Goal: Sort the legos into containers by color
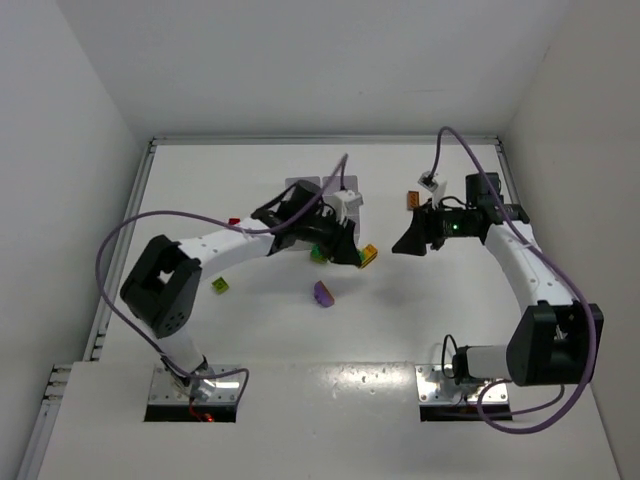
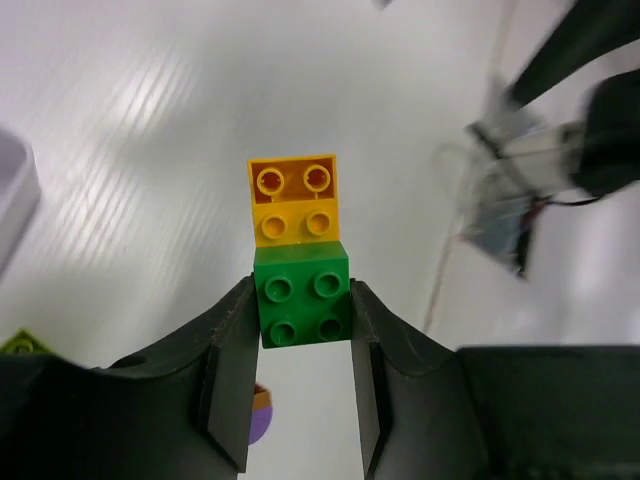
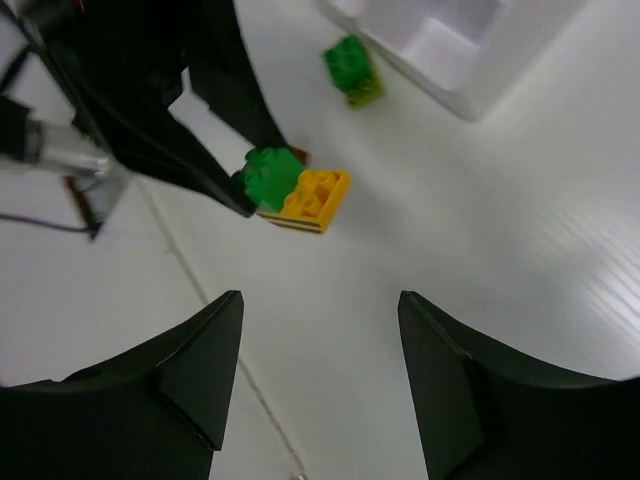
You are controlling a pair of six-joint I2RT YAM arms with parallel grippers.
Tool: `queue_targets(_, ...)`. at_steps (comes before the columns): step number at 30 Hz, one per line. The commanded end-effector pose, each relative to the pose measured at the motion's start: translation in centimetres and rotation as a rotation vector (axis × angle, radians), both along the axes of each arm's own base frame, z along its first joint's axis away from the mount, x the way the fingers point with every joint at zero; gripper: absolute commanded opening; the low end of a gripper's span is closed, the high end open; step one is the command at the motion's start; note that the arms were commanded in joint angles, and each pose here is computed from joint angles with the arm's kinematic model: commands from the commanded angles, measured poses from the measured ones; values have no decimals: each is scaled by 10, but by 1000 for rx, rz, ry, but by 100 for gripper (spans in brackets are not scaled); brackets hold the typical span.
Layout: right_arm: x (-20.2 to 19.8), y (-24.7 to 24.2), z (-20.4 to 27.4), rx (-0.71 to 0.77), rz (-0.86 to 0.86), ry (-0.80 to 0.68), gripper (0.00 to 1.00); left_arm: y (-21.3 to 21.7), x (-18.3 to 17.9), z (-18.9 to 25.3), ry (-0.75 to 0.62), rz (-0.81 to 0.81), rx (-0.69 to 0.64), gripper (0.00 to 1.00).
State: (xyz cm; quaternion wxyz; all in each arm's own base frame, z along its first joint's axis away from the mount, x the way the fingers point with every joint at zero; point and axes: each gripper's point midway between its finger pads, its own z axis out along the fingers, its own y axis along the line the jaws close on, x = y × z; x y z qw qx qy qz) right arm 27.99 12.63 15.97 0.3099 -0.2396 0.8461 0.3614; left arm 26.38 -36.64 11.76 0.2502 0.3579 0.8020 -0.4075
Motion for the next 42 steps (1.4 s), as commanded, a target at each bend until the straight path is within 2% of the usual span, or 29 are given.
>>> queue_targets(1, -28, 31, 39, 323, 230, -41, 64, -2, -22, 93, 24, -225, -341, 0)
queue_targets(2, -30, 33, 52, 385, 262, -55, 64, 3, -23, 97, 54, -244, -371, 0)
queue_targets(6, -33, 41, 73, 449, 324, -97, 64, 26, -26, 135, 142, -279, -548, 0)
queue_targets(8, -35, 44, 80, 484, 347, -89, 64, 31, -31, 145, 149, -317, -578, 0)
queue_targets(13, -26, 57, 102, 494, 401, -122, 64, 29, -29, 151, 141, -355, -592, 0)
queue_targets(18, -30, 72, 99, 483, 441, -96, 66, 21, -40, 157, 144, -427, -608, 0)
queue_targets(27, -28, 85, 97, 466, 461, -82, 67, 17, -40, 167, 144, -431, -624, 0)
queue_targets(31, -29, 91, 98, 468, 480, -81, 53, 16, -39, 171, 134, -426, -632, 0)
queue_targets(32, -31, 93, 98, 468, 491, -79, 44, 15, -38, 174, 126, -428, -635, 0)
queue_targets(35, -31, 96, 98, 462, 492, -78, 32, 14, -35, 171, 132, -417, -634, 0)
queue_targets(36, -31, 96, 99, 464, 489, -73, 21, 14, -35, 171, 132, -417, -634, 0)
queue_targets(38, -30, 96, 100, 465, 489, -78, 10, 14, -36, 169, 132, -417, -634, 0)
queue_targets(42, -31, 96, 96, 475, 486, -44, 1, 20, -19, 164, 115, -320, -649, 0)
